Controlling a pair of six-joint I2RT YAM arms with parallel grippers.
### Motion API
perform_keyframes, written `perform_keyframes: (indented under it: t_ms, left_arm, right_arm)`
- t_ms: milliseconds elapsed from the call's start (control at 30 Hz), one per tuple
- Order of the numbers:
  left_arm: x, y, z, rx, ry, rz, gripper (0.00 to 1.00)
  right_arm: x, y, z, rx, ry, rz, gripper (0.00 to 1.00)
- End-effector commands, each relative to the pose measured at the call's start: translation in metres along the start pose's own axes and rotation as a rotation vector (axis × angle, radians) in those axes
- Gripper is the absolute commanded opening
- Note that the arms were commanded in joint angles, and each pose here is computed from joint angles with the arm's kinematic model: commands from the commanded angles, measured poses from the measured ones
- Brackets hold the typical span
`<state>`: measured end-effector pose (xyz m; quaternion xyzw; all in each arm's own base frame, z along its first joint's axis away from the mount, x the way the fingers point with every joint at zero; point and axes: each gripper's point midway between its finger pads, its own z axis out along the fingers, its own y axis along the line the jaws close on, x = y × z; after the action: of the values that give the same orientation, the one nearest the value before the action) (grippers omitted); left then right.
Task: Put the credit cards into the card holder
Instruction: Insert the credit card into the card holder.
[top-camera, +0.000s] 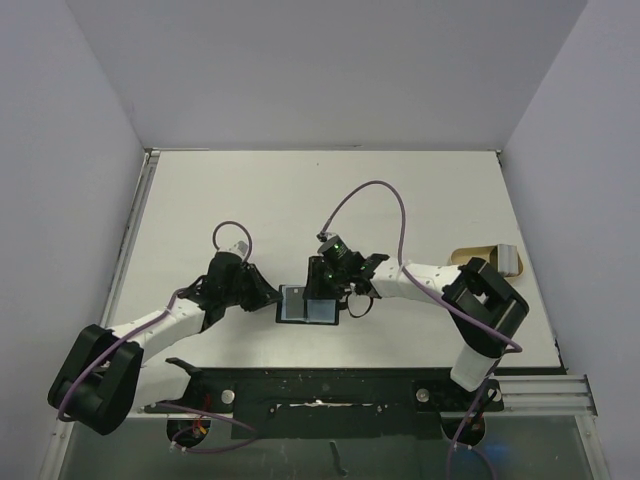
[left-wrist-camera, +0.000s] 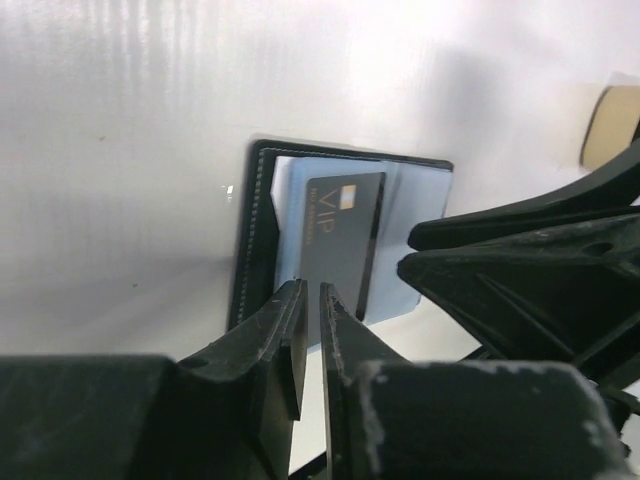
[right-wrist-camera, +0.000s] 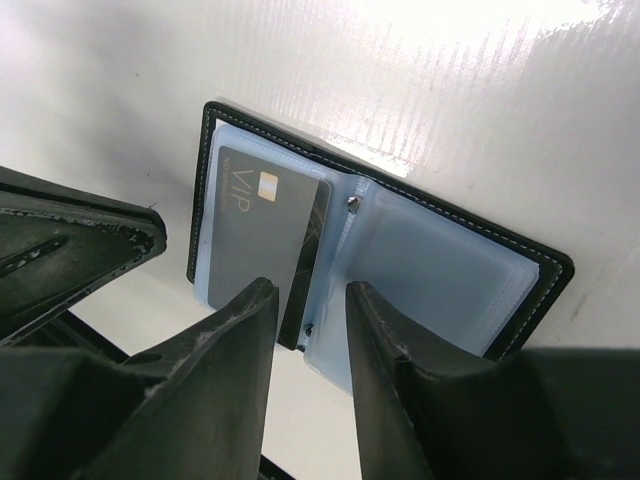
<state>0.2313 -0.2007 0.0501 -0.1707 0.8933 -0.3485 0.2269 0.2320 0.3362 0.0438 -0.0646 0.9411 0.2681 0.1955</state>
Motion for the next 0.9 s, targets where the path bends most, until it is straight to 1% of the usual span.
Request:
perform_keyframes:
  t_ms: [0, 100, 200, 500, 867]
  left_arm:
    - [0.001, 0.015, -0.002, -0.045, -0.003, 0.012, 0.07]
    - [0.008, 0.024, -0.001, -0.058, 0.018, 0.008, 0.03]
    - [0.012, 0.027, 0.0, -0.054, 0.027, 0.004, 0.0]
    - [0.022, 0.027, 0.0, -0.016, 0.056, -0.005, 0.0]
    - [0.031, 0.022, 0.0, 0.057, 0.07, -0.04, 0.0]
  right_arm:
    - [-0.016, 0.024, -0.005, -0.081, -0.051, 0.0, 0.32]
    - [-0.014, 0.034, -0.001, -0.126, -0.044, -0.002, 0.3]
    - [-0.01, 0.033, 0.006, -0.126, -0.023, 0.014, 0.32]
    - [-0.006, 0.035, 0.013, -0.119, -0.001, 0.031, 0.34]
    - [-0.004, 0.045, 0.015, -0.134, 0.003, 0.021, 0.22]
